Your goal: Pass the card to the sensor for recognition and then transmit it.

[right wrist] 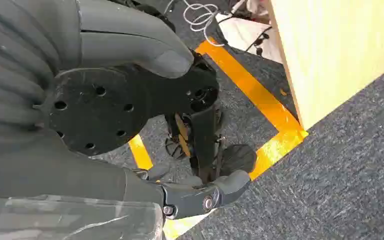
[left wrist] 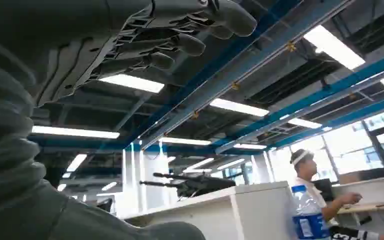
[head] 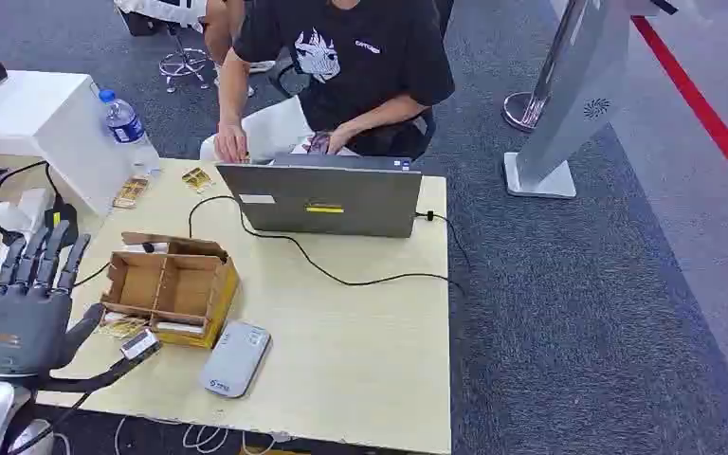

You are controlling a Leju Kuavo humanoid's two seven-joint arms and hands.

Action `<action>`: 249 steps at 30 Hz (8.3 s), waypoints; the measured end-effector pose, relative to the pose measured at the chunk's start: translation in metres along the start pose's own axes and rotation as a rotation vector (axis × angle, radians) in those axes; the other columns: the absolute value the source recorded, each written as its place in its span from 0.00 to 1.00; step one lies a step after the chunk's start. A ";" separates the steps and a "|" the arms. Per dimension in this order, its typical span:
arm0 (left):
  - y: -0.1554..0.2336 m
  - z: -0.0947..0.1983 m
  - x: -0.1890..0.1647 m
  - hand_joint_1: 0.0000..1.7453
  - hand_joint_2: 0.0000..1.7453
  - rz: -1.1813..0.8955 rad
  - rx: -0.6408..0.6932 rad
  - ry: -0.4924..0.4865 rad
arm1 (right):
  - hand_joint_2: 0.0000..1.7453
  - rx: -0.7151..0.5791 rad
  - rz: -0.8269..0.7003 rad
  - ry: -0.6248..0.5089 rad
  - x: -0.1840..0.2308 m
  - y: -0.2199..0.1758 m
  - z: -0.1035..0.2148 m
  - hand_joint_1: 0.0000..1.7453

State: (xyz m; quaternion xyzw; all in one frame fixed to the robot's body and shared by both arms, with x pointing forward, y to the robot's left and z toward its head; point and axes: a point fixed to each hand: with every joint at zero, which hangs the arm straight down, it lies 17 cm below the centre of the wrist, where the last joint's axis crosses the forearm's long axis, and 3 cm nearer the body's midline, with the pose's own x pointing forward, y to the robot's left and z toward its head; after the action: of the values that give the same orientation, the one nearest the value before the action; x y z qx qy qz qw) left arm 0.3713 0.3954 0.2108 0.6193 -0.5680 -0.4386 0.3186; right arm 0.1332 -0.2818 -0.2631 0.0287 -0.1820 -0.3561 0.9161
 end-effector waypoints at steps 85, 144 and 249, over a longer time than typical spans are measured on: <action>-0.076 0.052 0.255 1.00 1.00 0.109 -0.148 -0.516 | 1.00 -0.032 0.017 -0.004 0.003 -0.007 -0.001 0.00; -0.014 -0.058 0.067 0.00 1.00 0.182 0.039 0.017 | 1.00 -0.010 0.109 0.017 -0.005 -0.002 -0.001 0.00; 0.029 -0.053 0.065 1.00 1.00 0.309 0.148 -0.012 | 1.00 -0.035 0.120 -0.020 -0.001 -0.006 -0.001 0.00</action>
State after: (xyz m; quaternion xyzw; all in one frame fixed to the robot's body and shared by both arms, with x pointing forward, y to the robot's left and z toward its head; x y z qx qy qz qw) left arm 0.4047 0.3214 0.2469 0.5437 -0.6892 -0.3448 0.3324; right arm 0.1289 -0.2856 -0.2652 -0.0018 -0.1866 -0.3039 0.9342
